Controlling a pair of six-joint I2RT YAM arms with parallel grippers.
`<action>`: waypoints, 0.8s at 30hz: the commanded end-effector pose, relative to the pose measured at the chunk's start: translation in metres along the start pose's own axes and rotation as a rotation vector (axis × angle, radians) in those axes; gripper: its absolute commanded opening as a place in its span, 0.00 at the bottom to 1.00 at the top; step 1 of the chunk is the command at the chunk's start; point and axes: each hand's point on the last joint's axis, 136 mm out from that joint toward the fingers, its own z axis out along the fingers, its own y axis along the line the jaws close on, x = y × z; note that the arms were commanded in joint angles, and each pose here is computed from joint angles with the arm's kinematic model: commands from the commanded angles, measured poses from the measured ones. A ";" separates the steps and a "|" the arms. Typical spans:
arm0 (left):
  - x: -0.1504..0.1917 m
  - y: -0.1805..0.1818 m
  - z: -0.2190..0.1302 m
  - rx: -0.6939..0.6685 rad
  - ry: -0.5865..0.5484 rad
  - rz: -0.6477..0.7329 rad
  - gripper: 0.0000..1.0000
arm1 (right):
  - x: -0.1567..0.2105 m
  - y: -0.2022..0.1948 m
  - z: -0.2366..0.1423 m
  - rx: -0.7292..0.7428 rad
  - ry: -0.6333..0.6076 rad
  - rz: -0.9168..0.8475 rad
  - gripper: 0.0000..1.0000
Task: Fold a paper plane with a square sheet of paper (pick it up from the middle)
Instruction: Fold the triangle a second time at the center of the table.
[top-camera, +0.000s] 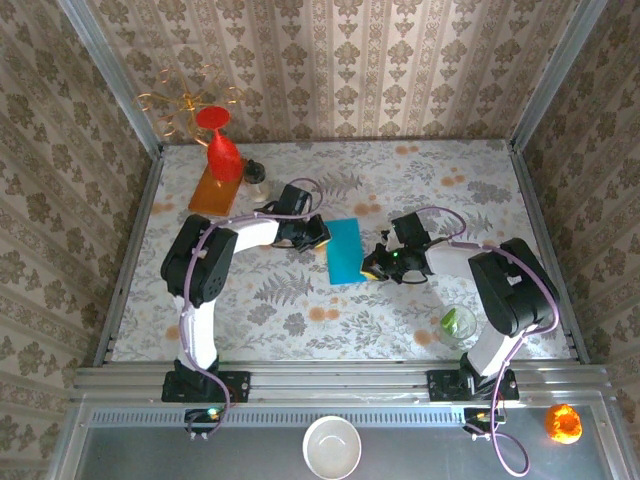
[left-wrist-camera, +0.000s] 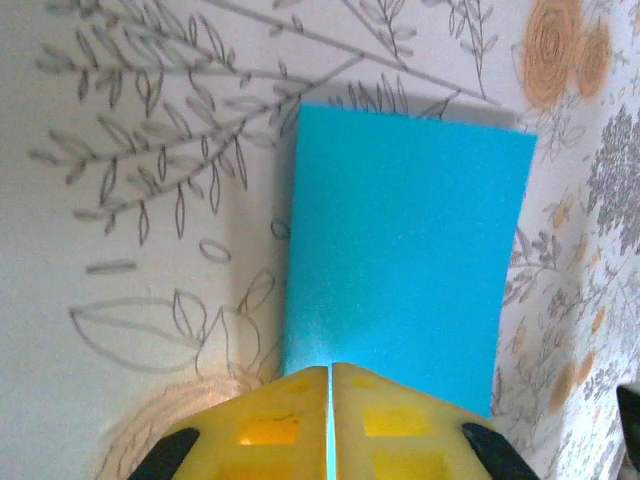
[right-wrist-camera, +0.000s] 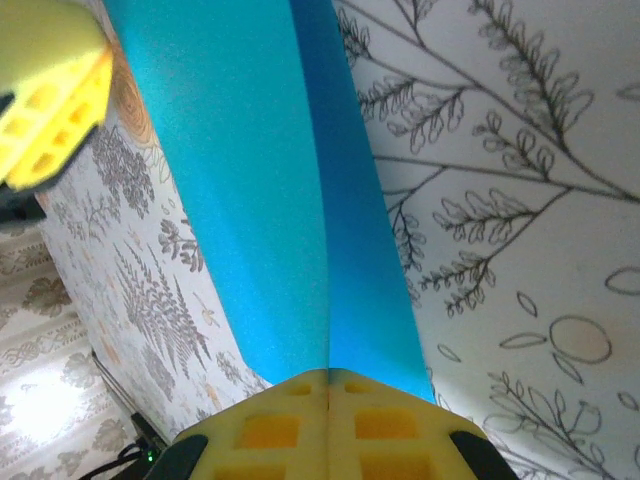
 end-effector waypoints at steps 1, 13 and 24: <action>0.003 0.020 0.010 -0.053 0.024 -0.022 0.09 | 0.008 0.007 -0.005 -0.026 0.047 -0.010 0.00; 0.023 0.040 0.024 -0.118 0.077 -0.038 0.05 | -0.005 0.043 0.011 -0.102 0.058 -0.066 0.00; 0.025 0.036 0.021 -0.106 0.086 -0.025 0.05 | -0.026 0.051 0.033 -0.070 -0.009 -0.054 0.00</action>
